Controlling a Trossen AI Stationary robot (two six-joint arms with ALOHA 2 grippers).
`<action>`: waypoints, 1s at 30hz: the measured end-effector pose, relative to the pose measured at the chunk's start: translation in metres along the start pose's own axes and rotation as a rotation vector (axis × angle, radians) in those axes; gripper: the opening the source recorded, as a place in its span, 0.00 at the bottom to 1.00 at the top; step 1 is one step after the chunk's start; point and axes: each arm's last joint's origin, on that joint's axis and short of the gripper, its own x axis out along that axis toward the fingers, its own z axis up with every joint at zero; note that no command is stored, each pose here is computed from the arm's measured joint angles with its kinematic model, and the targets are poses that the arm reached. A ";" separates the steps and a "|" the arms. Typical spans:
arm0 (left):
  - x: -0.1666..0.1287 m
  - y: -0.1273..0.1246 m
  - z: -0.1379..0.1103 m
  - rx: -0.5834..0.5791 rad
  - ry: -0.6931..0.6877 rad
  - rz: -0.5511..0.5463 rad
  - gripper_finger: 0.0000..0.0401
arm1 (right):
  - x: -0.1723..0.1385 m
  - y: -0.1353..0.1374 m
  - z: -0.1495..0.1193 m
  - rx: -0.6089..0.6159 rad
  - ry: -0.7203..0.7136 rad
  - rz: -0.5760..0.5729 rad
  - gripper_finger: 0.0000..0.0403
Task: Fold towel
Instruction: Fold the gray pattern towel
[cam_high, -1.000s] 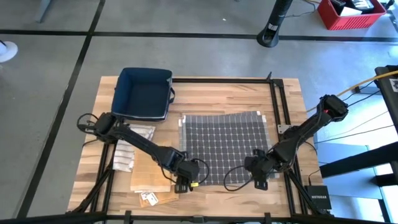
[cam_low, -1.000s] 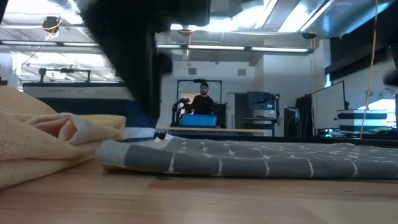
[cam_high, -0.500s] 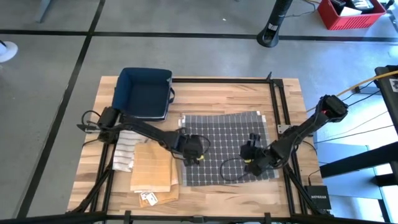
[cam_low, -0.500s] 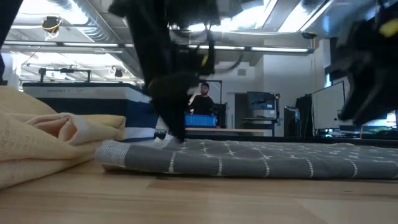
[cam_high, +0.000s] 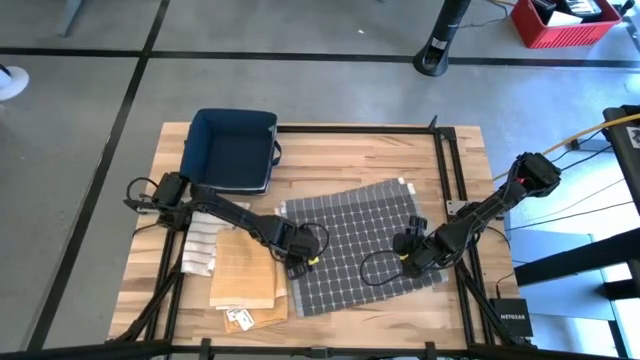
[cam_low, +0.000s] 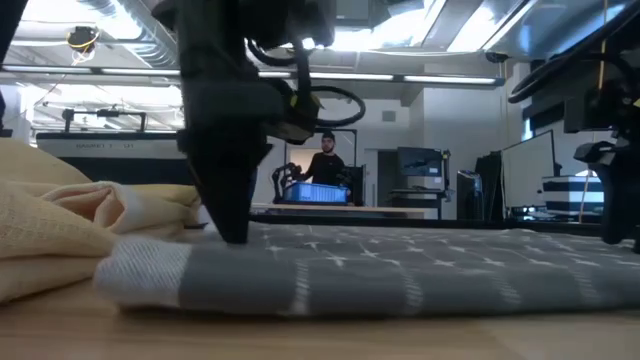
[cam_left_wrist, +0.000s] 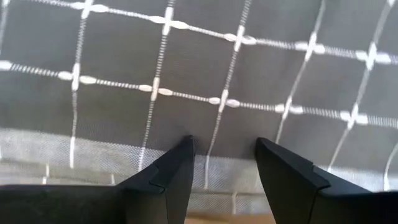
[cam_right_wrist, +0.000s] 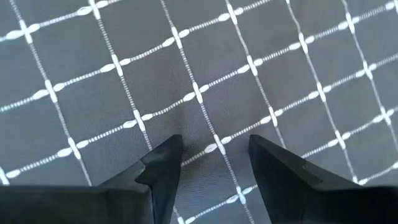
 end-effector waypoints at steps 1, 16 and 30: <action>0.000 -0.003 -0.002 0.011 0.002 -0.005 0.41 | 0.000 0.000 0.000 0.000 0.004 0.006 0.48; -0.052 -0.024 0.010 0.127 -0.207 -0.130 0.41 | -0.039 0.010 0.044 -0.257 -0.072 0.036 0.48; -0.022 -0.022 0.017 0.090 -0.158 -0.132 0.42 | -0.017 -0.039 0.060 -0.311 0.115 0.128 0.49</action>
